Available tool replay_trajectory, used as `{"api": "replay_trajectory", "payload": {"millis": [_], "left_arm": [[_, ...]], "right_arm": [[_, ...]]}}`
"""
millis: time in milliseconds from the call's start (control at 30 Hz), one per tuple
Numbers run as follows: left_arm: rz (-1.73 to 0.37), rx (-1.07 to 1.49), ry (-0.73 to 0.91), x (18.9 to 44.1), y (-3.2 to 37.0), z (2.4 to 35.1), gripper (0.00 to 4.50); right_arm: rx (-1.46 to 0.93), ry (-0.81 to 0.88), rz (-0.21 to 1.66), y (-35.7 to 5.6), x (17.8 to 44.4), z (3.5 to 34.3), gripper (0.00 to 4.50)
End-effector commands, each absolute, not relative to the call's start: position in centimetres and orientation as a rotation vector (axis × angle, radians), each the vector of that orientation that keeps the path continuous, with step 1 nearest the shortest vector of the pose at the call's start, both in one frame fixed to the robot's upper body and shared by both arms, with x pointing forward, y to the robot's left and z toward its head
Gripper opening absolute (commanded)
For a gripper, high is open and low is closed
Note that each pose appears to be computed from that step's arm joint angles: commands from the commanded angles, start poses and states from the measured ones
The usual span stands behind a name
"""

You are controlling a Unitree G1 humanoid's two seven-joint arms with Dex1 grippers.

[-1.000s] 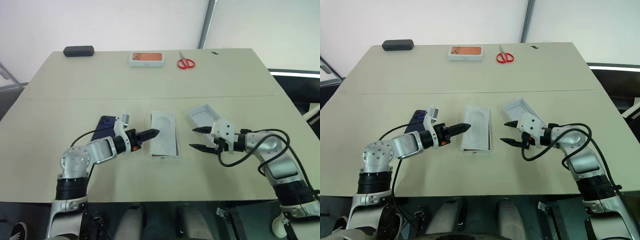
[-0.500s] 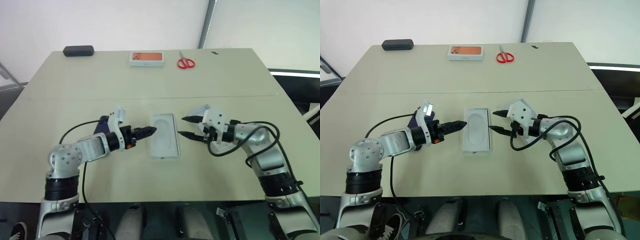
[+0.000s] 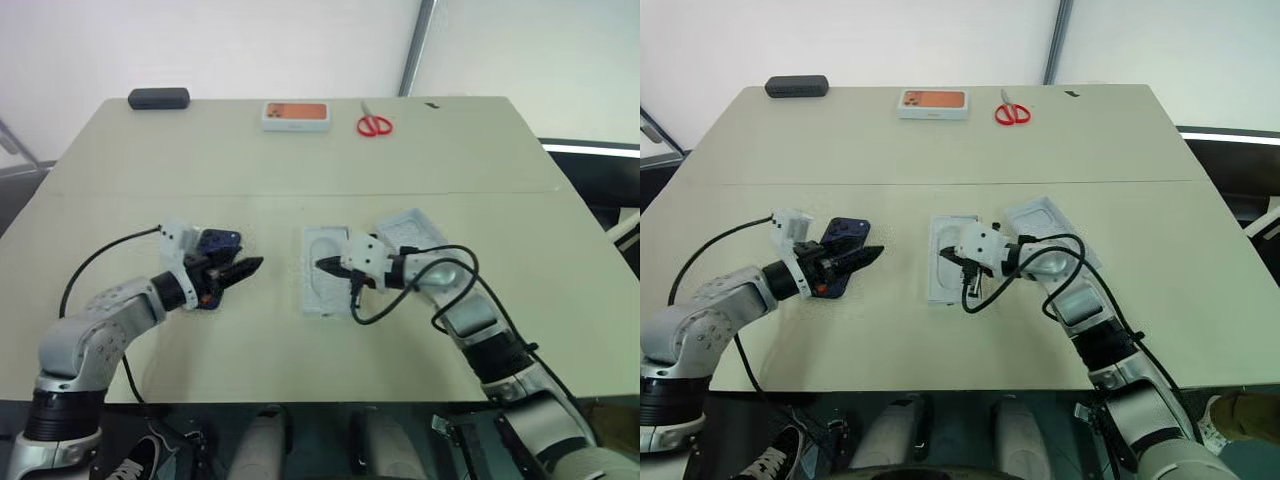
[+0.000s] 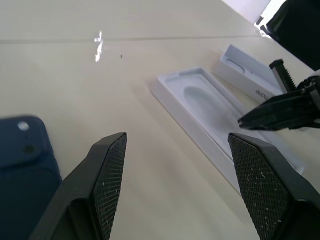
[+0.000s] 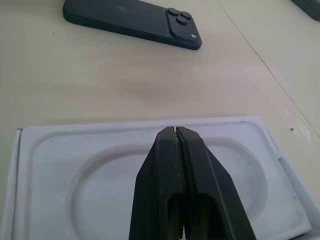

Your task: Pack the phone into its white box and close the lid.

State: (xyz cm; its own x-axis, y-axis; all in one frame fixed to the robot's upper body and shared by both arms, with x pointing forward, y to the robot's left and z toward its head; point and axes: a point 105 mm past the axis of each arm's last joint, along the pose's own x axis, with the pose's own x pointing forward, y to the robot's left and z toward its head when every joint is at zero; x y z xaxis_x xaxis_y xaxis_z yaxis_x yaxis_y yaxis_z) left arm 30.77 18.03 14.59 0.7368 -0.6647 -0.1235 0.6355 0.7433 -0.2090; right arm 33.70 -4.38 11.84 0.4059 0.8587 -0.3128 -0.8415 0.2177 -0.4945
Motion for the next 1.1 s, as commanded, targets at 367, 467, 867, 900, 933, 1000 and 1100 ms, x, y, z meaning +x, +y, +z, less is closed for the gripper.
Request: {"api": "replay_trajectory", "payload": {"millis": [367,467,867,900,933,1000,1100], "left_arm": [[-0.723,-0.135,0.154,30.3,17.7,15.1,3.43],[-0.724,-0.136,0.151,30.5,17.6,15.1,3.43],[-0.729,-0.138,0.156,30.8,17.5,15.1,3.43],[-0.727,-0.139,0.159,30.9,17.5,15.1,3.43],[-0.730,-0.138,0.160,30.9,17.5,15.0,3.43],[-0.732,-0.136,0.160,30.9,17.4,15.0,3.43],[-0.733,-0.139,0.160,30.9,17.4,15.0,3.43]], "right_arm": [[-0.815,0.024,1.191,-4.2,34.2,9.9,0.04],[-0.798,0.025,1.192,-4.1,34.2,10.0,0.04],[-0.726,-0.069,1.090,-4.4,35.6,13.7,0.04],[-0.782,-0.056,1.094,-4.6,35.6,13.0,0.04],[-0.819,-0.047,1.102,-4.7,35.4,12.4,0.04],[-0.829,-0.043,1.114,-4.6,35.2,11.9,0.04],[-0.841,-0.034,1.128,-4.1,35.0,11.1,0.04]]}}
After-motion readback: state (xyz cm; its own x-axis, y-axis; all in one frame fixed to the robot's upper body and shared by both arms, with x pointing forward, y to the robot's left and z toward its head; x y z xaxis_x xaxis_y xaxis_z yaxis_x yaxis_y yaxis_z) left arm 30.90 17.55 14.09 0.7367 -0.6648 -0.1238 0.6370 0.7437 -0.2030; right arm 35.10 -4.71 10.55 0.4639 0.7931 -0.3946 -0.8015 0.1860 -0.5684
